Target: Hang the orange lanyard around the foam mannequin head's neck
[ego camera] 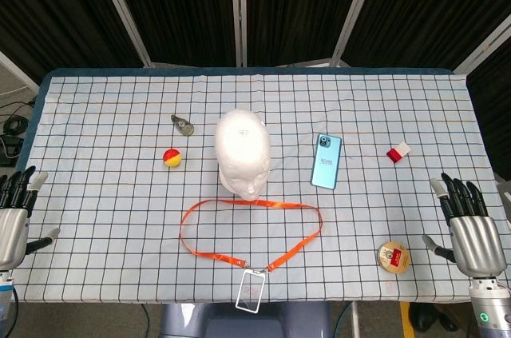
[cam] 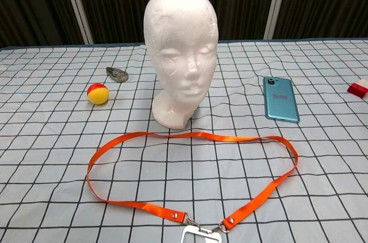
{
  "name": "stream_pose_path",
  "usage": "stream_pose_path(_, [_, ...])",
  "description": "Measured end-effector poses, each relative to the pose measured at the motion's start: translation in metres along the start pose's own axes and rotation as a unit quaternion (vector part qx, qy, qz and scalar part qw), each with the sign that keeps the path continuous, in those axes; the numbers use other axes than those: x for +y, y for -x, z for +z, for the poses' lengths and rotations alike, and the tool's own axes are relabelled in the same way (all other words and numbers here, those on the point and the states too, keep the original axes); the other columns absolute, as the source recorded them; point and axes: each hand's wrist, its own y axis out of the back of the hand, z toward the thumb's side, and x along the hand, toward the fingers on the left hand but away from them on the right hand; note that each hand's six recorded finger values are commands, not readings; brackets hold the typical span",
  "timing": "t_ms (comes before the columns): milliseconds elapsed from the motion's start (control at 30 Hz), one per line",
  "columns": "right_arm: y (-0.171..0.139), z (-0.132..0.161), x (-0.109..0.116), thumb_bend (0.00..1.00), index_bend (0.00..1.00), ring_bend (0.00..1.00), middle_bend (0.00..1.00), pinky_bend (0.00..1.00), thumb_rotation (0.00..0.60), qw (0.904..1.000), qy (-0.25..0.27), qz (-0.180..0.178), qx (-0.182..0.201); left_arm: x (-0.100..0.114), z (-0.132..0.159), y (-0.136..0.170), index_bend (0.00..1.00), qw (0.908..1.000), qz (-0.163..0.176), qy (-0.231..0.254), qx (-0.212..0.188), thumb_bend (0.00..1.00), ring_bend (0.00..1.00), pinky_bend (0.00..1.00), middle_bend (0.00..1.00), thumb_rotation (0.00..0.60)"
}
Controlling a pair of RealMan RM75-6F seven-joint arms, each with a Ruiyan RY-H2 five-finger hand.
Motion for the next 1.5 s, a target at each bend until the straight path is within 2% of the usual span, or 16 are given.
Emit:
stream_pose_path(167, [0.0, 0.0, -0.002, 0.0, 0.0, 0.0, 0.0, 0.0, 0.6, 1.0, 0.0, 0.007, 0.0, -0.002, -0.002, -0.001, 0.0, 1.0, -0.003, -0.001, 0.004, 0.0, 0.0, 0.0, 0.0, 0.6])
stream_pose_path(333, [-0.001, 0.003, -0.014, 0.0, 0.02, 0.0, 0.0, 0.0, 0.6, 0.9995, 0.003, 0.03, 0.001, -0.005, -0.004, -0.002, 0.0, 0.9999, -0.004, -0.007, 0.007, 0.0, 0.0, 0.0, 0.0, 0.6])
stream_pose_path(400, [0.003, 0.007, -0.021, 0.0, 0.08, 0.0, 0.0, 0.0, 0.6, 0.999, 0.002, 0.045, 0.01, -0.007, -0.003, -0.004, 0.0, 0.9999, -0.002, -0.009, 0.005, 0.0, 0.0, 0.0, 0.0, 0.6])
stream_pose_path(500, [0.015, 0.018, -0.031, 0.01, 0.26, 0.0, 0.0, 0.0, 0.6, 0.9973, 0.004, 0.067, 0.031, -0.012, -0.002, -0.007, 0.0, 0.9999, -0.005, -0.013, 0.004, 0.0, 0.0, 0.0, 0.0, 0.6])
stream_pose_path(567, [0.027, 0.03, -0.04, 0.08, 0.36, 0.0, 0.0, 0.0, 0.6, 0.9947, 0.012, 0.089, 0.05, -0.016, -0.002, -0.011, 0.0, 0.9999, -0.004, -0.016, 0.003, 0.0, 0.0, 0.0, 0.0, 0.6])
stream_pose_path(600, [0.034, 0.037, -0.046, 0.1, 0.38, 0.0, 0.0, 0.0, 0.6, 0.9925, 0.018, 0.105, 0.06, -0.017, -0.002, -0.013, 0.0, 0.9998, -0.004, -0.018, 0.003, 0.0, 0.0, 0.0, 0.0, 0.6])
stream_pose_path(667, [0.046, 0.05, -0.056, 0.16, 0.38, 0.0, 0.0, 0.0, 0.6, 0.9884, 0.026, 0.129, 0.076, -0.02, -0.003, -0.017, 0.0, 0.9998, -0.002, -0.02, 0.004, 0.0, 0.0, 0.0, 0.0, 0.6])
stream_pose_path(833, [0.081, 0.093, -0.087, 0.19, 0.39, 0.0, 0.0, 0.0, 0.6, 0.9728, 0.031, 0.195, 0.121, -0.029, -0.003, -0.022, 0.0, 0.9996, -0.01, -0.025, 0.009, 0.0, 0.0, 0.0, 0.0, 0.6])
stream_pose_path(900, [0.093, 0.114, -0.1, 0.2, 0.4, 0.0, 0.0, 0.0, 0.6, 0.9676, 0.026, 0.21, 0.137, -0.031, -0.003, -0.023, 0.0, 0.9995, -0.014, -0.025, 0.013, 0.0, 0.0, 0.0, 0.0, 0.6])
stream_pose_path(1133, [0.113, 0.157, -0.135, 0.24, 0.45, 0.0, 0.0, 0.0, 0.6, 0.9601, 0.009, 0.229, 0.16, -0.039, -0.007, -0.026, 0.0, 0.9987, -0.026, -0.036, 0.026, 0.0, 0.0, 0.0, 0.0, 0.6])
stream_pose_path(1300, [0.121, 0.179, -0.146, 0.26, 0.47, 0.0, 0.0, 0.0, 0.6, 0.9578, 0.002, 0.23, 0.172, -0.042, -0.008, -0.028, 0.0, 0.9983, -0.026, -0.04, 0.032, 0.0, 0.0, 0.0, 0.0, 0.6])
stream_pose_path(1500, [0.128, 0.191, -0.154, 0.26, 0.47, 0.0, 0.0, 0.0, 0.6, 0.9578, -0.014, 0.227, 0.176, -0.042, -0.009, -0.029, 0.0, 0.9982, -0.026, -0.042, 0.035, 0.0, 0.0, 0.0, 0.0, 0.6])
